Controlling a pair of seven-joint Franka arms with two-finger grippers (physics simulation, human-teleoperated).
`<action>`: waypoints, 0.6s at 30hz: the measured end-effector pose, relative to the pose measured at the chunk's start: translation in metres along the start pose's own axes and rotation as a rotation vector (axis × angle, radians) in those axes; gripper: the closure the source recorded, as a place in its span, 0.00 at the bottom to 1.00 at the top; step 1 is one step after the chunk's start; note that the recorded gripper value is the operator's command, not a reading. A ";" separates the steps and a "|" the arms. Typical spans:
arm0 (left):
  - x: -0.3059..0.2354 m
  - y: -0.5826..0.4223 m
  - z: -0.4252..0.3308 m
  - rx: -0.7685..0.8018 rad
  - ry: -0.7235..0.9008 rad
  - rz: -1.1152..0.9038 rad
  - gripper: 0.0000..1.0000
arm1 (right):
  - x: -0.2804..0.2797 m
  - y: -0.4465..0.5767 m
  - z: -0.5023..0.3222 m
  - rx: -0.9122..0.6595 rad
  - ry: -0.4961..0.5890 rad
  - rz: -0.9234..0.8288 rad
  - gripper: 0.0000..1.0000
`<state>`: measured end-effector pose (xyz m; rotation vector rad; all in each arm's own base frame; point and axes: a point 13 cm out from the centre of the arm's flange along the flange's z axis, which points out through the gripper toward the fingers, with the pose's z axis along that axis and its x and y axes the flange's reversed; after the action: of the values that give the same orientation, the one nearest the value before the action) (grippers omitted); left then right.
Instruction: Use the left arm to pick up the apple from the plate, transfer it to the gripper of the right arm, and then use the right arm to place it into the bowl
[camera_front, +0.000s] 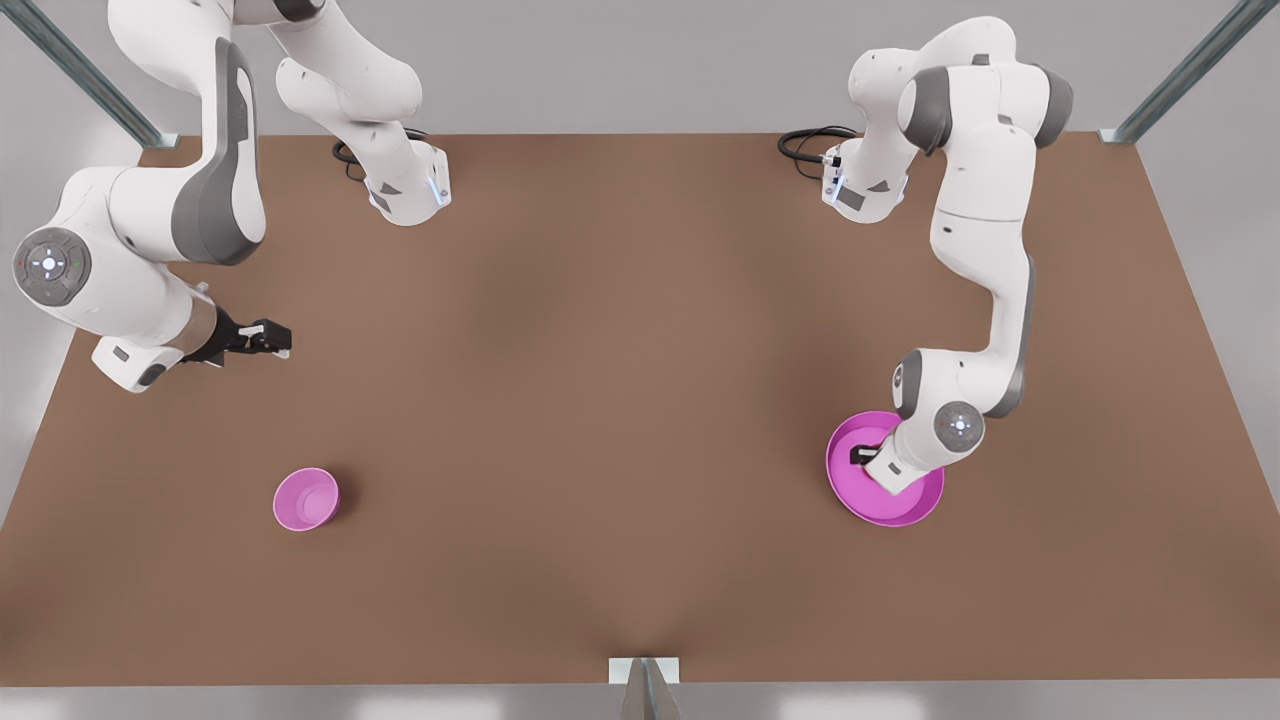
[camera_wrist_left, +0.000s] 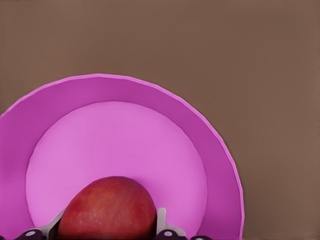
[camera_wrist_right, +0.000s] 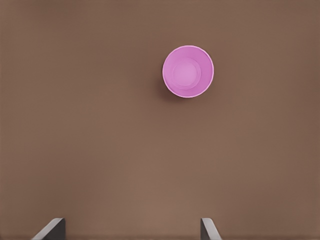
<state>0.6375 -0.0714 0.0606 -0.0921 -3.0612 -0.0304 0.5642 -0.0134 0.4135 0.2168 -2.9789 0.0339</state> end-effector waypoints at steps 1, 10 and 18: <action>-0.001 -0.001 -0.002 0.005 -0.003 -0.006 0.26 | 0.000 0.000 0.000 0.000 0.000 -0.001 0.00; -0.003 -0.004 -0.005 0.020 -0.012 -0.030 0.32 | -0.001 0.000 -0.001 0.002 -0.003 -0.002 0.00; -0.005 -0.003 -0.007 0.019 -0.016 -0.040 0.32 | -0.002 0.001 0.001 0.002 0.002 -0.006 0.00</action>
<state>0.6424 -0.0749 0.0668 -0.0294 -3.0786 -0.0027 0.5656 -0.0119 0.4117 0.2255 -2.9767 0.0369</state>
